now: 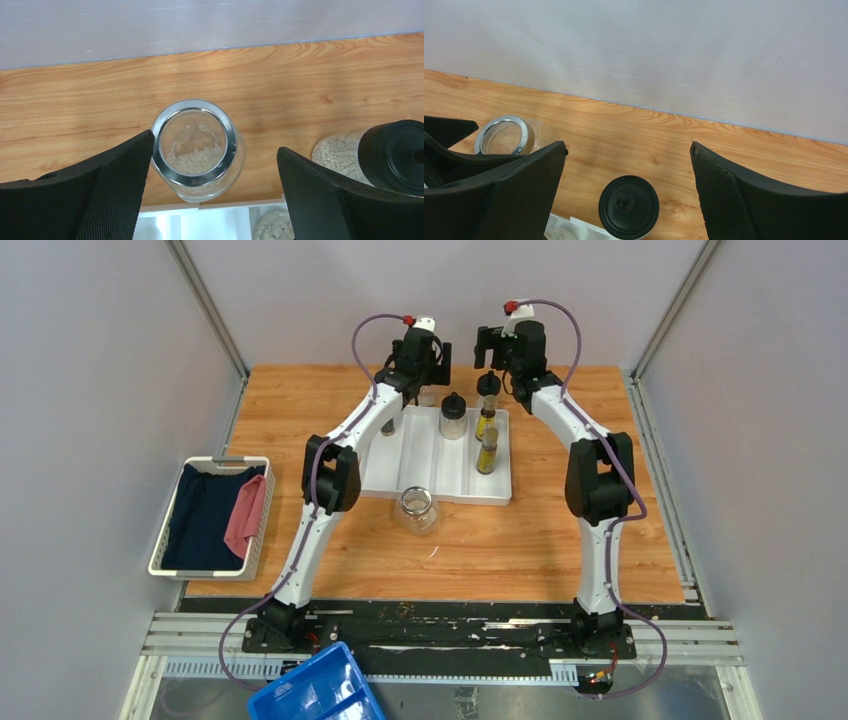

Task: Organize the condiment bottles
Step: Pick up the bottle from the corner of the board.

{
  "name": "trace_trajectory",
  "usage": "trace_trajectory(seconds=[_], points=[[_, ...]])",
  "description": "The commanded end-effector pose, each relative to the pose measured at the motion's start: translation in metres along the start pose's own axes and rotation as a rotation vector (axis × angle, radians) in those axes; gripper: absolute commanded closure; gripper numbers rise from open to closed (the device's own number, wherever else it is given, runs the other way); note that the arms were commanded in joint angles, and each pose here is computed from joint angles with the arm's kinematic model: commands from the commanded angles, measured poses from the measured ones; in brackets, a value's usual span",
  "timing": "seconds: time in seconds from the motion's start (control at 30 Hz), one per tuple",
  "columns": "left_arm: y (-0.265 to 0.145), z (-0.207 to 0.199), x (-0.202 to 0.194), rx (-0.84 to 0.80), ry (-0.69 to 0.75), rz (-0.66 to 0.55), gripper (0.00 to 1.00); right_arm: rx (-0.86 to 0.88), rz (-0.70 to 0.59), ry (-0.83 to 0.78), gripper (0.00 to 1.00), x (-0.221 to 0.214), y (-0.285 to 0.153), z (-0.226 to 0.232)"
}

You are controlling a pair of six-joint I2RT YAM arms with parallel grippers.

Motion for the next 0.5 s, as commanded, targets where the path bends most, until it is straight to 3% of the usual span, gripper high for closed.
trace_trajectory(seconds=[0.0,0.47], points=[[0.0042,0.0081,0.0086,0.048,-0.036,-0.032,0.0,0.007,-0.045,0.007,0.03,0.0233,-0.0118,-0.0018],[0.0086,0.013,0.0044,0.033,-0.066,-0.008,0.0,0.019,-0.026,0.04,0.05,0.0281,-0.0184,-0.0065]])
Point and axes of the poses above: each gripper's point midway between its finger pads, its own y axis out along the fingers, its own z axis along the line the jaws close on, x = y × z, the point moved 2 cm from there along -y, back along the fingers, and after that the axes turned 12 degrees about y, right-handed, at the moved point
